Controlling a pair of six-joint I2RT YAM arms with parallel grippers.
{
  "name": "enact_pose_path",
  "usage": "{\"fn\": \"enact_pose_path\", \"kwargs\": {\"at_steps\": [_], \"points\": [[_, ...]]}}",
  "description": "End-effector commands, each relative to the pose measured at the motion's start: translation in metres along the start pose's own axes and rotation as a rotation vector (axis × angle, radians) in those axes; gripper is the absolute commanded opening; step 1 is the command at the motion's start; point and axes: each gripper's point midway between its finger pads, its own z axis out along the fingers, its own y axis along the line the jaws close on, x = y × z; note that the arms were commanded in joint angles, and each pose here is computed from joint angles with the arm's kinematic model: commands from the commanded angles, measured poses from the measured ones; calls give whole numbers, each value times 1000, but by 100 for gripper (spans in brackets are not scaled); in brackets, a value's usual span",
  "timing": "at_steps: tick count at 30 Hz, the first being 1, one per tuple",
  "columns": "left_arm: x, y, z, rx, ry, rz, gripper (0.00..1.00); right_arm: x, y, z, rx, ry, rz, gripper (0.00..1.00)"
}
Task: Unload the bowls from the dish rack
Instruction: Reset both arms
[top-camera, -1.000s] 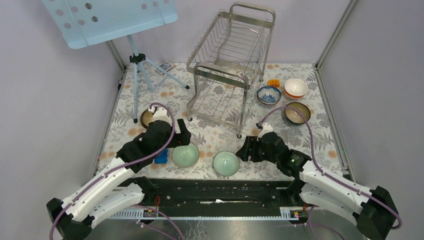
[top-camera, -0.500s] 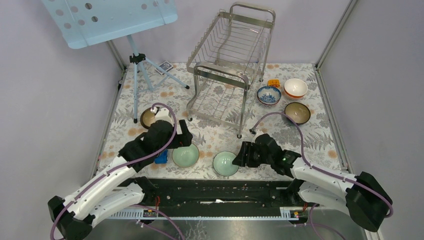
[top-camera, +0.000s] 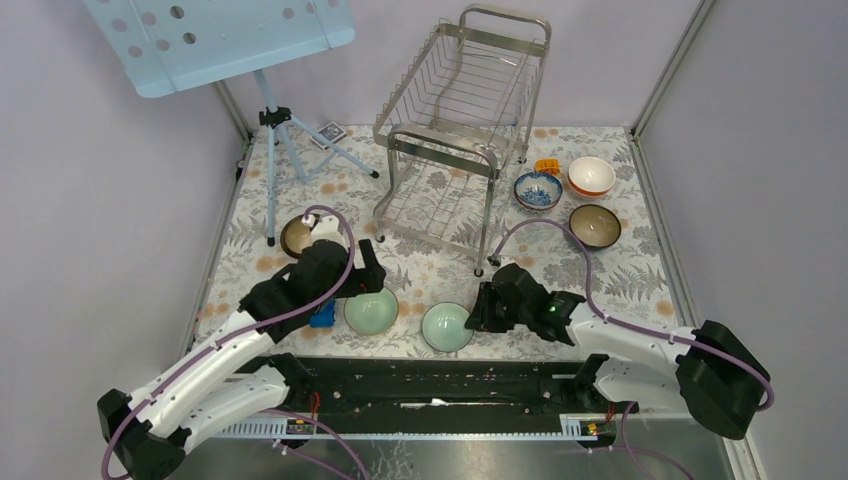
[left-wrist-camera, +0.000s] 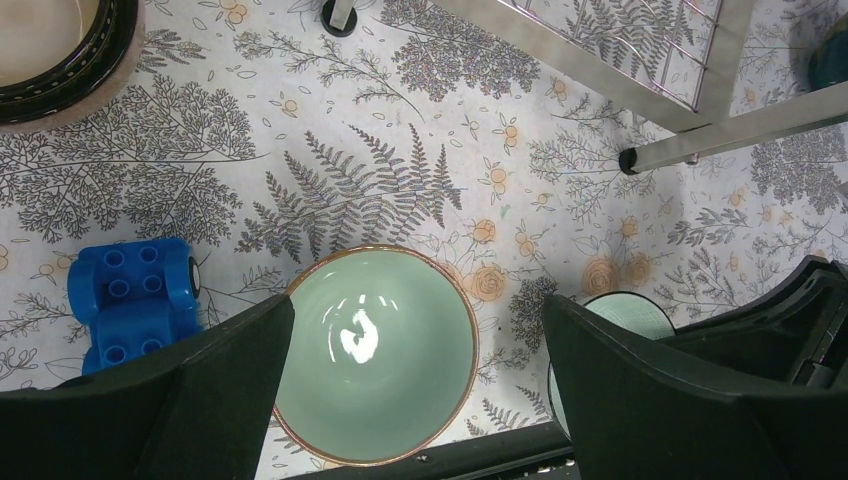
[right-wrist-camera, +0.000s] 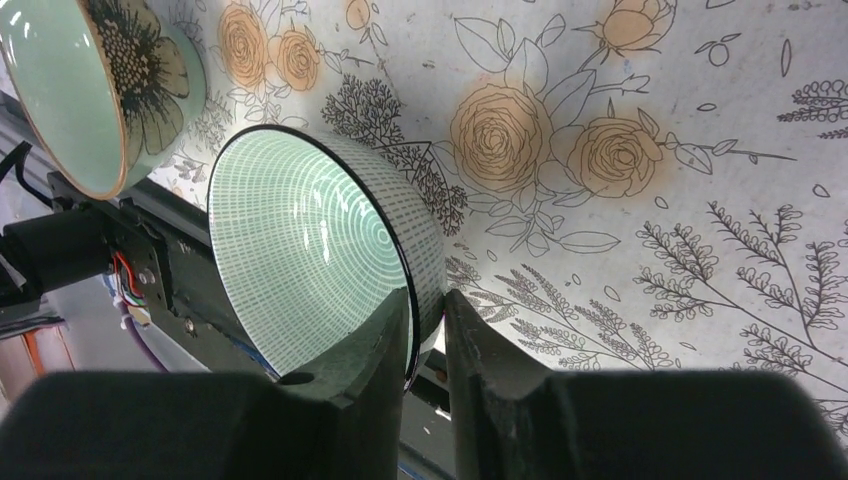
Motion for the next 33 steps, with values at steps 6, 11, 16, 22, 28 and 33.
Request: {"fn": "enact_pose_path", "kwargs": {"at_steps": [6,11,16,22,28,33], "points": [[-6,-1,-3,7,-33,-25,99,-33,26,2,4,-101,31,20],[-6,0,-3,1,-34,-24,99,-38,32,10,6,-105,33,19],[-5,0,-2,-2,-28,-21,99,-38,41,20,-5,-85,24,19],[-6,0,-3,0,-32,-25,99,-42,48,22,-3,-92,10,24],[-5,1,-2,-4,-29,-22,99,-44,41,15,19,-122,7,59],[-8,0,-4,-6,-30,-15,99,-52,43,-14,6,-179,-54,80]]}}
